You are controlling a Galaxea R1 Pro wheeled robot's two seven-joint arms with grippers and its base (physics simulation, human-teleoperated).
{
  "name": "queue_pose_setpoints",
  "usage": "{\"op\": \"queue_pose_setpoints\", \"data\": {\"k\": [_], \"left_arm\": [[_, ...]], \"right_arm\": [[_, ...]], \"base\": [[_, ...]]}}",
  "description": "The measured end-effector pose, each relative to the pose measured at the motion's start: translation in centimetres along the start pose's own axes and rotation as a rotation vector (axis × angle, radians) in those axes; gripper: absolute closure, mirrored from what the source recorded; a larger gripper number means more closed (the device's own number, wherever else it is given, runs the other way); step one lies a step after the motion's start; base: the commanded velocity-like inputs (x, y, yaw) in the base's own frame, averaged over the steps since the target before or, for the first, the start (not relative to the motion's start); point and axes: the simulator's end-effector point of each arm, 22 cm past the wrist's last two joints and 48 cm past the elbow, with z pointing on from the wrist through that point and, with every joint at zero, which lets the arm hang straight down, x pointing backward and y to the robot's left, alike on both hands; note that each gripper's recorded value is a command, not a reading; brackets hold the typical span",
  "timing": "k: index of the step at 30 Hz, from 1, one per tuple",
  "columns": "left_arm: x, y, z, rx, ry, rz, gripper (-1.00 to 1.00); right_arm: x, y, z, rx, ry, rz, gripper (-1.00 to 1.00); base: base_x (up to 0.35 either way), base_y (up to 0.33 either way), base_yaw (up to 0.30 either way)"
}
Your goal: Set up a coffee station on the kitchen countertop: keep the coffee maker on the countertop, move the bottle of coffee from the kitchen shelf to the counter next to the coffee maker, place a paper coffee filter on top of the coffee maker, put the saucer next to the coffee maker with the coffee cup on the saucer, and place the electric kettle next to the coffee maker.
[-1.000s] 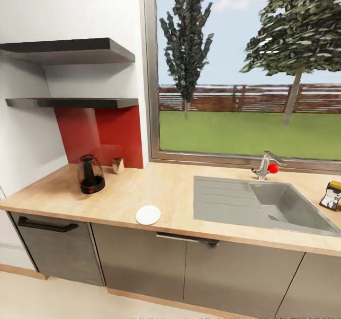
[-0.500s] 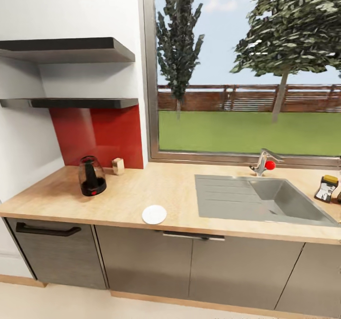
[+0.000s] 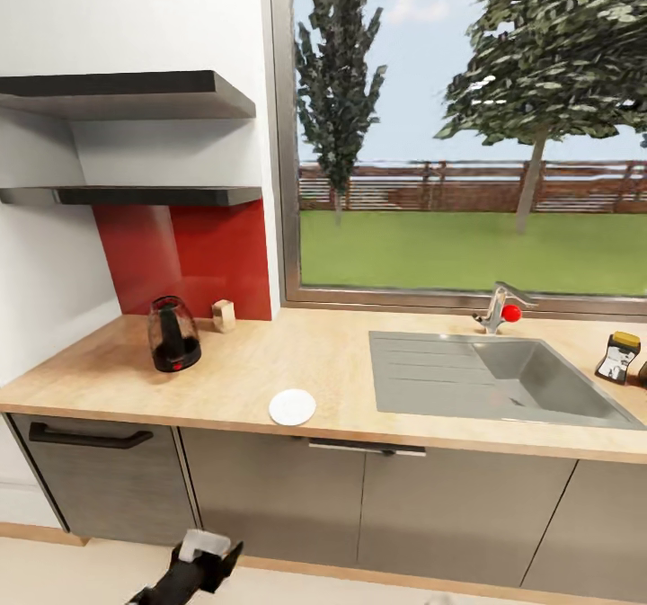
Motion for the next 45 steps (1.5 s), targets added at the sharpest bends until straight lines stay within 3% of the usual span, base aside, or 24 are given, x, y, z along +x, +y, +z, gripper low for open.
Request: {"op": "queue_pose_setpoints", "data": {"k": [2,6,7,8,11,14,18,20,24,29,30,33,37,45], "left_arm": [[-5.8,0.0,2.2,0.046,-0.036,-0.022,-1.00],[-12.4,0.2,4.1,0.081,-0.046,-0.098,-1.00],[-16.1,-0.2,4.6,0.119,-0.077,-0.115,-1.00],[-18.5,-0.3,4.8,0.141,-0.104,-0.112,-1.00],[-20.8,-0.4,4.5,0.197,-0.103,-0.114,-1.00],[-22.7,-0.7,3.4,0.307,-0.069,-0.166,-1.00],[-26.0,-0.1,2.1,0.377,-0.097,-0.203,-1.00],[-28.3,0.0,1.8,0.401,-0.067,-0.248,-1.00],[-30.6,-0.2,1.6,0.415,-0.037,-0.280,-1.00],[-32.8,0.5,1.6,0.386,-0.042,-0.283,-1.00],[-33.0,0.7,1.7,0.380,-0.042,-0.287,-1.00],[-33.2,2.5,1.8,0.323,-0.037,-0.349,-1.00],[-32.7,3.3,1.9,0.293,-0.031,-0.377,-1.00],[-32.4,3.2,2.0,0.289,-0.026,-0.381,-1.00]], "right_arm": [[-4.8,1.6,0.1,-0.064,-0.093,-0.022,-1.00],[-13.0,2.9,-0.1,-0.132,-0.237,-0.043,-1.00],[-17.6,3.2,-0.6,-0.147,-0.316,-0.034,-1.00],[-19.8,3.3,-1.1,-0.155,-0.356,-0.022,-1.00],[-24.0,3.7,-2.3,-0.176,-0.438,0.015,-1.00],[-27.8,4.4,-4.1,-0.203,-0.509,0.038,-1.00],[-30.5,5.9,-5.5,-0.243,-0.505,0.043,-1.00],[-33.9,7.7,-7.5,-0.304,-0.516,0.096,-1.00],[-37.5,8.2,-8.5,-0.349,-0.505,0.186,-1.00],[-41.0,6.3,-8.6,-0.296,-0.479,0.414,-1.00],[-41.2,6.1,-8.6,-0.289,-0.474,0.439,-1.00],[-42.6,5.0,-8.7,-0.262,-0.447,0.573,-1.00],[-42.9,4.9,-8.7,-0.266,-0.435,0.614,-1.00],[-42.8,4.9,-8.6,-0.265,-0.428,0.623,-1.00]], "base": [[0.000,0.000,0.000],[0.000,0.000,0.000],[0.000,0.000,0.000],[0.000,0.000,0.000],[0.000,0.000,0.000],[0.000,0.000,0.000],[0.000,0.000,0.000],[0.000,0.000,0.000],[0.000,0.000,0.000],[0.000,0.000,0.000],[0.000,0.000,0.000],[0.000,0.000,0.000],[0.000,0.000,0.000],[0.215,0.000,0.000]]}}
